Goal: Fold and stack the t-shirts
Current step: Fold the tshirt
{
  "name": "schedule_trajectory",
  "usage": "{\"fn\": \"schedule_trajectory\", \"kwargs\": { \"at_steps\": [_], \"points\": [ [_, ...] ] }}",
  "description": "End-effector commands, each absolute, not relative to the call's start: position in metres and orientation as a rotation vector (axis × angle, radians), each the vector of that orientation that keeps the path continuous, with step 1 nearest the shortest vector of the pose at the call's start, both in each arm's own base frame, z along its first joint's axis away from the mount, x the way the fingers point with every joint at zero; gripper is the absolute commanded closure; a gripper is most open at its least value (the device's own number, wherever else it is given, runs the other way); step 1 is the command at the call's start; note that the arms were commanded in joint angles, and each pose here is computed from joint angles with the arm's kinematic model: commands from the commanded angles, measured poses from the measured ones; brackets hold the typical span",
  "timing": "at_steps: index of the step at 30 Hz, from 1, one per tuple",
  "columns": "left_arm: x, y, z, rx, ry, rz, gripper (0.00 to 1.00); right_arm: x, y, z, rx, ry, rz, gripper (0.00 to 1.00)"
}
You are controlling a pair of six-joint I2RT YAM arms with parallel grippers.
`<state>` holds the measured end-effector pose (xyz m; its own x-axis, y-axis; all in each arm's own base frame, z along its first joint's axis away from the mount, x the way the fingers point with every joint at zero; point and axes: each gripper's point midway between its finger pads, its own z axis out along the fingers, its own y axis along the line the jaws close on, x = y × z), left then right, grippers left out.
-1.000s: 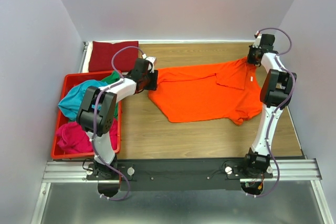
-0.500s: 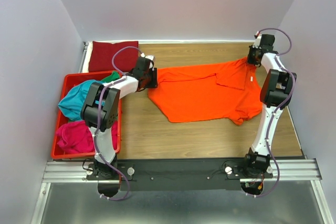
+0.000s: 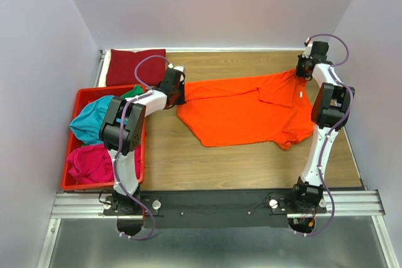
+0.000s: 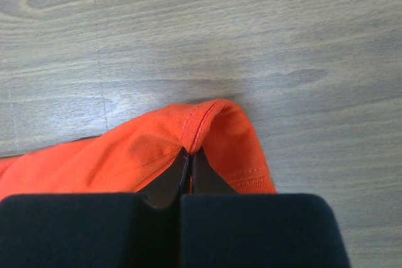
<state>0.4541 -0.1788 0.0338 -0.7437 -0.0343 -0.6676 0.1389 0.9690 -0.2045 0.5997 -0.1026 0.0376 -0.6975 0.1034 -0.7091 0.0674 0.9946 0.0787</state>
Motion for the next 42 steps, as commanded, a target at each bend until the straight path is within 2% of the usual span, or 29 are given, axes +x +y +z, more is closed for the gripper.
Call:
{"fn": "schedule_trajectory", "kwargs": {
  "at_steps": [1, 12, 17, 19, 20, 21, 24, 28, 32, 34, 35, 37, 38, 39, 40, 42],
  "points": [
    [0.465, -0.159, 0.052, 0.084, 2.344, -0.179, 0.88, 0.596, -0.113, 0.016, 0.146, 2.375, -0.002, 0.99],
    [0.462, -0.157, 0.06, 0.116, 2.344, -0.199, 0.87, 0.602, -0.118, 0.026, 0.155, 2.352, -0.025, 0.99],
    [0.455, -0.156, 0.058, 0.129, 2.351, -0.2, 0.8, 0.602, -0.114, 0.028, 0.138, 2.349, 0.0, 0.99],
    [0.454, -0.155, 0.057, 0.129, 2.357, -0.209, 0.77, 0.599, -0.111, 0.029, 0.132, 2.353, 0.011, 0.86],
    [0.454, -0.154, 0.059, 0.126, 2.351, -0.208, 0.75, 0.598, -0.111, 0.03, 0.134, 2.353, 0.011, 0.76],
    [0.455, -0.152, 0.069, 0.123, 2.323, -0.208, 0.72, 0.596, -0.111, 0.033, 0.136, 2.352, 0.006, 0.61],
    [0.458, -0.147, 0.11, 0.112, 2.22, -0.198, 0.61, 0.592, -0.111, 0.044, 0.135, 2.341, 0.002, 0.47],
    [0.455, -0.129, 0.171, 0.126, 2.071, -0.111, 0.47, 0.58, -0.108, 0.073, 0.138, 2.306, 0.001, 0.42],
    [0.434, -0.111, 0.23, 0.13, 1.906, -0.066, 0.44, 0.566, -0.105, 0.084, 0.145, 2.289, -0.002, 0.32],
    [0.415, -0.099, 0.257, 0.128, 1.807, -0.04, 0.38, 0.555, -0.104, 0.088, 0.143, 2.281, -0.016, 0.26],
    [0.408, -0.095, 0.265, 0.129, 1.779, -0.032, 0.34, 0.55, -0.104, 0.09, 0.143, 2.277, -0.023, 0.26],
    [0.388, -0.085, 0.278, 0.127, 1.721, -0.014, 0.32, 0.538, -0.103, 0.097, 0.141, 2.252, -0.035, 0.15],
    [0.382, -0.082, 0.279, 0.128, 1.712, -0.006, 0.29, 0.534, -0.102, 0.098, 0.141, 2.243, -0.039, 0.14],
    [0.376, -0.079, 0.28, 0.123, 1.7, -0.001, 0.25, 0.533, -0.102, 0.102, 0.138, 2.228, -0.039, 0.04],
    [0.366, -0.073, 0.28, 0.112, 1.683, 0.003, 0.16, 0.522, -0.098, 0.104, 0.135, 2.227, -0.028, 0.0],
    [0.353, -0.065, 0.283, 0.085, 1.653, 0.014, 0.11, 0.514, -0.092, 0.11, 0.121, 2.214, -0.009, 0.0]
  ]
}}
